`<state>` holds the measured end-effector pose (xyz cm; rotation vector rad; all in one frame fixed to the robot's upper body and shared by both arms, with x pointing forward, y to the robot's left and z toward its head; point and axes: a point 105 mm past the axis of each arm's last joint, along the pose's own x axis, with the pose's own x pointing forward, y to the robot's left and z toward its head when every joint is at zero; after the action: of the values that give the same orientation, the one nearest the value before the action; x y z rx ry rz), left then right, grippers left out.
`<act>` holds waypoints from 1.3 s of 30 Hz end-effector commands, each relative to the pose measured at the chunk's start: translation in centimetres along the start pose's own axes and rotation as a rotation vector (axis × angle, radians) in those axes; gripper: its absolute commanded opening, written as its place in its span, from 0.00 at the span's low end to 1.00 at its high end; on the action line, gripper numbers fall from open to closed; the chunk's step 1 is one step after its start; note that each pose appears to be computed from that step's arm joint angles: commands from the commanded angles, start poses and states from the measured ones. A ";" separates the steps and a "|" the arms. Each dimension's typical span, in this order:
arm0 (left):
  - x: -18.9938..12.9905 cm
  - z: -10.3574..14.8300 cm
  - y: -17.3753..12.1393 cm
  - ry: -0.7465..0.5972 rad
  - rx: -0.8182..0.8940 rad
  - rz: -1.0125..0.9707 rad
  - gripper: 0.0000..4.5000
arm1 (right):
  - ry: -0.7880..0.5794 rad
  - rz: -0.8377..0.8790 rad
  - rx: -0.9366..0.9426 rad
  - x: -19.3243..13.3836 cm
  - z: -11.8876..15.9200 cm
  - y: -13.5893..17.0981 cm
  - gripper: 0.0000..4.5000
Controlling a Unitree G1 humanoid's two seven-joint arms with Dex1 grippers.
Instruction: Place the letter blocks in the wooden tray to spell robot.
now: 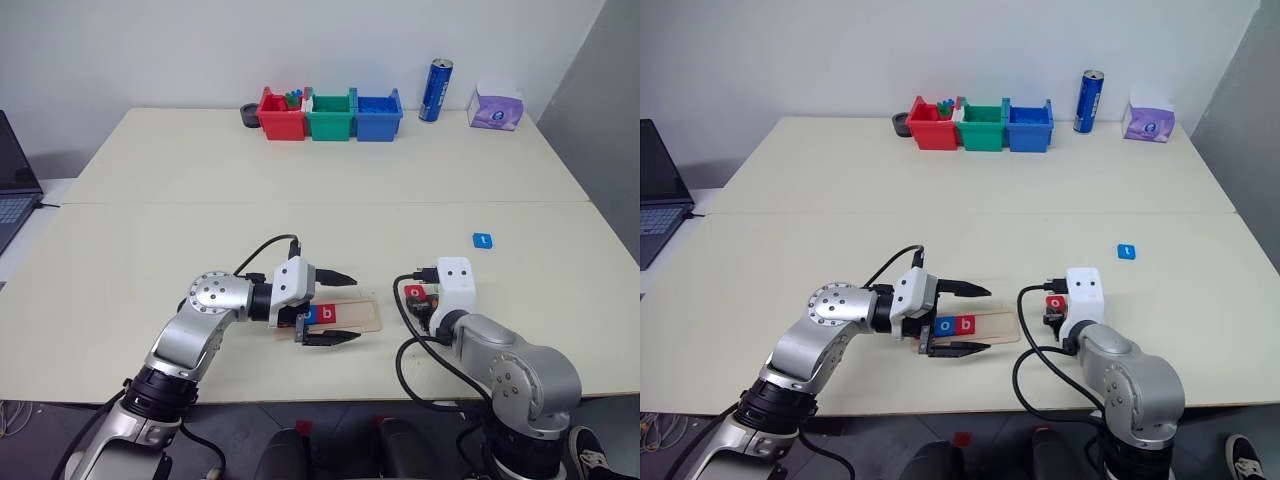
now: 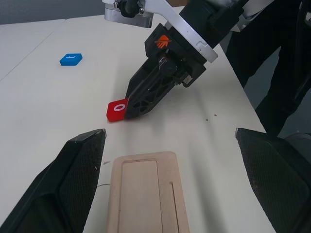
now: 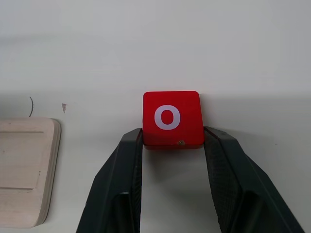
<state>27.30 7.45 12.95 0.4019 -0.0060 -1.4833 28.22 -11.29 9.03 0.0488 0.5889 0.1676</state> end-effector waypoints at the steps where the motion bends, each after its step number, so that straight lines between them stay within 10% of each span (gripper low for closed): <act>1: -0.2 1.4 0.4 -0.026 0.050 0.015 1.00 | 0.012 0.029 -0.009 -0.1 -0.2 0.7 0.40; 9: -0.2 1.2 0.7 -0.023 0.051 0.012 1.00 | -0.044 0.093 0.039 -1.0 0.9 0.3 1.00; 20: -0.4 1.0 1.2 -0.025 0.052 0.022 1.00 | -0.334 0.362 -0.096 -3.4 9.5 -0.9 1.00; 27: -0.2 0.9 1.2 -0.039 0.039 0.000 1.00 | -0.285 0.779 -0.490 -3.1 4.6 -1.3 1.00; 39: 0.2 1.1 1.4 -0.043 0.053 -0.006 1.00 | -0.257 0.858 -0.704 1.7 3.0 -3.1 1.00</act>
<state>28.44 7.18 13.43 0.3974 -0.0323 -1.4961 31.54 -14.15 10.12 -0.3331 0.2187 1.1562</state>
